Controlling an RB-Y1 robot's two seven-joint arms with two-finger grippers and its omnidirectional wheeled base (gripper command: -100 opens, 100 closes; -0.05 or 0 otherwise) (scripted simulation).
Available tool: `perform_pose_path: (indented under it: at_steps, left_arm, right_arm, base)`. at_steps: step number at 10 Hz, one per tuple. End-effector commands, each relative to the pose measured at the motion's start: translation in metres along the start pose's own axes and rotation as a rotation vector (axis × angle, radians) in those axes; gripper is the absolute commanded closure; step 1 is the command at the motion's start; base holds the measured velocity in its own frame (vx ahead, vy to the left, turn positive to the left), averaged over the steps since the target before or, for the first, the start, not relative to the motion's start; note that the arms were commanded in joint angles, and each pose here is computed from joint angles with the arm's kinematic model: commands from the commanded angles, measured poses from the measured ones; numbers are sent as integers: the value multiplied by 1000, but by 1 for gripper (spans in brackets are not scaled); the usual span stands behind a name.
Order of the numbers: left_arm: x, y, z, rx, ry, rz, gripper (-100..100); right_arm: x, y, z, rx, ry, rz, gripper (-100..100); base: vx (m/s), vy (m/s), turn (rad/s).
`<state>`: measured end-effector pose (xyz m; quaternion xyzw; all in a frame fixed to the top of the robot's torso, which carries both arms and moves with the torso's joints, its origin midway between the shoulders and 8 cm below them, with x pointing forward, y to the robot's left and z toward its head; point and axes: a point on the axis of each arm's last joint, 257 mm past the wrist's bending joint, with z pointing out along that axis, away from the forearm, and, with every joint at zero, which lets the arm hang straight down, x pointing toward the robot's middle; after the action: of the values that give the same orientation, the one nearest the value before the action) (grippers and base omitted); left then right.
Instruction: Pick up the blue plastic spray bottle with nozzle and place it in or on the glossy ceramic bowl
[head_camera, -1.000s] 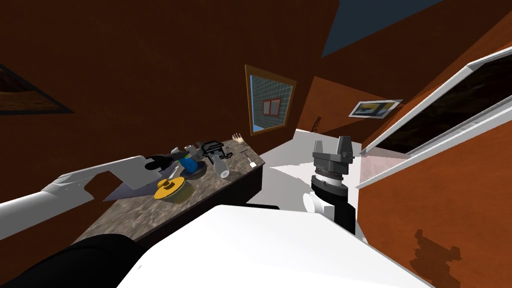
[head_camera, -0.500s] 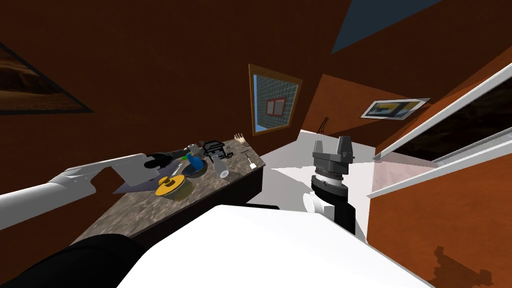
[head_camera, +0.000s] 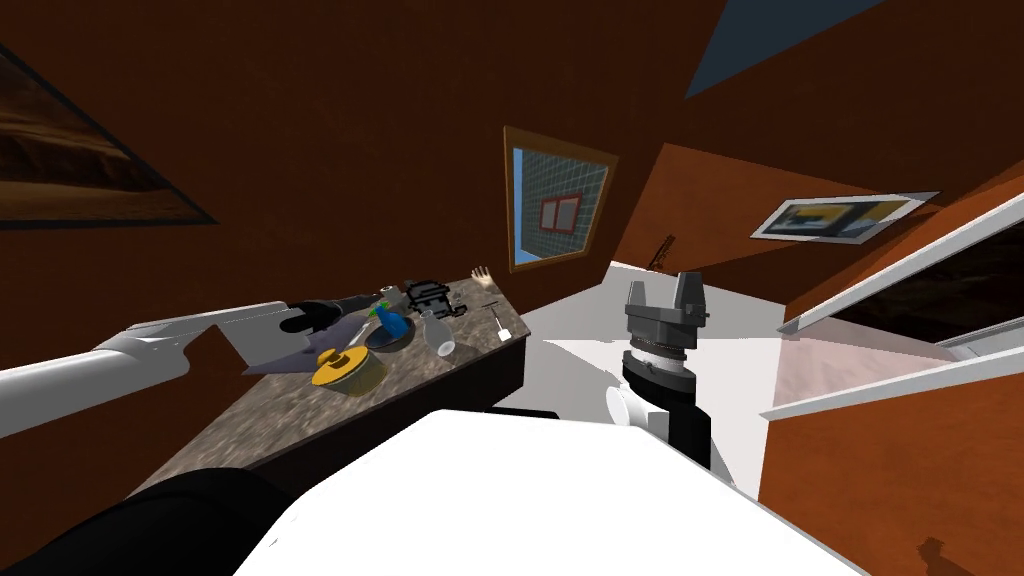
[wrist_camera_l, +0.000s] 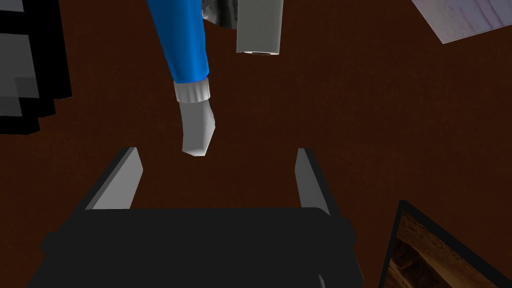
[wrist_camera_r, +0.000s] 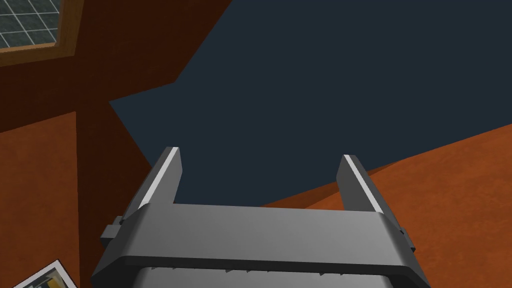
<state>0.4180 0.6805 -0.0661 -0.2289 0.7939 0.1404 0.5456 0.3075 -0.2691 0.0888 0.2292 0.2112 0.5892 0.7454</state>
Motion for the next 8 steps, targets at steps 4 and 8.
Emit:
perform_pose_path:
  at_steps: [4, 8]
  left_arm:
    - [-11, -7, 8, 63, 4, 19, -100]
    - [-23, -10, 13, 104, 10, 38, -100]
  right_arm:
    - [0, 0, 0, 0, 0, 0, 0]
    - [0, 0, 0, 0, 0, 0, 0]
  base:
    - [31, -52, 101]
    - [36, -63, 92]
